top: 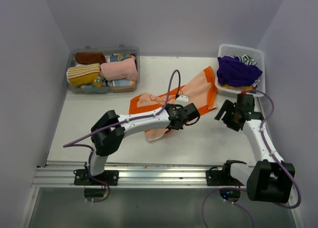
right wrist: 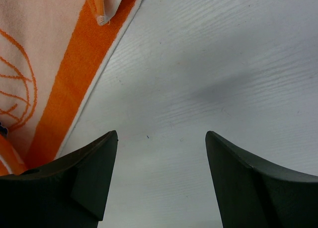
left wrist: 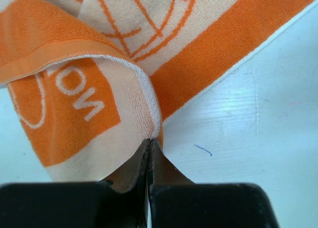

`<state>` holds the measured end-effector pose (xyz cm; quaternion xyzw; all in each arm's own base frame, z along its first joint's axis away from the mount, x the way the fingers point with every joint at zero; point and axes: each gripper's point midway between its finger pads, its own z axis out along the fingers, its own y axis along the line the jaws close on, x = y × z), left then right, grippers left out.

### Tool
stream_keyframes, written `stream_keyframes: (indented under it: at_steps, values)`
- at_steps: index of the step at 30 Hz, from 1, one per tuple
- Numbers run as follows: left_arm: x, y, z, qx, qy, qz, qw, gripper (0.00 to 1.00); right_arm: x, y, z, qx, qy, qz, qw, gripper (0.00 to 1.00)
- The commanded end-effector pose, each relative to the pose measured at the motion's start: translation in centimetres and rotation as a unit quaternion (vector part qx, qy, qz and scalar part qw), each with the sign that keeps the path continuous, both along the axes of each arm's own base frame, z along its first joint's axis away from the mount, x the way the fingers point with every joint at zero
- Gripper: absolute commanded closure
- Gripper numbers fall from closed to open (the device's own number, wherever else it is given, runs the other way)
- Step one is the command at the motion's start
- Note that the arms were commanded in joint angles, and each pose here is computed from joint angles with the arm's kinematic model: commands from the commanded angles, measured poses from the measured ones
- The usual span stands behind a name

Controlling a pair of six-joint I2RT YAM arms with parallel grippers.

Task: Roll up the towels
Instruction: Flatten the towel

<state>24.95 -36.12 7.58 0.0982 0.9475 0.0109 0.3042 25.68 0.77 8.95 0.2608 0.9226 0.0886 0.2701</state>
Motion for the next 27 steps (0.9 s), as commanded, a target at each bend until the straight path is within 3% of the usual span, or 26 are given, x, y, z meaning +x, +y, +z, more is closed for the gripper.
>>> stream_keyframes:
  at_steps: [1,12,15,17,22,27]
  values:
    - [0.0,1.9,3.6,-0.021,-0.027,0.02,0.999,1.0,1.0,0.3,0.6,0.005,-0.018,0.011,1.0,0.25]
    - [1.7,11.8,7.5,-0.092,-0.032,0.114,0.989,1.0,1.3,0.4,0.5,0.008,-0.017,0.015,1.0,0.25]
    - [2.0,15.4,7.6,-0.134,-0.031,0.167,0.976,1.0,1.6,0.6,0.7,0.015,-0.022,0.013,1.0,0.25]
    - [3.1,18.2,9.0,-0.185,-0.054,0.217,0.957,1.0,2.2,0.7,1.0,0.023,-0.031,0.006,0.999,0.25]
    - [3.3,23.4,9.4,-0.206,-0.084,0.286,0.932,1.0,4.0,1.0,0.9,0.035,-0.037,0.001,0.999,0.26]
    - [3.3,24.6,9.6,-0.204,-0.083,0.293,0.93,1.0,6.5,1.8,0.1,-0.008,-0.018,0.043,0.999,0.25]
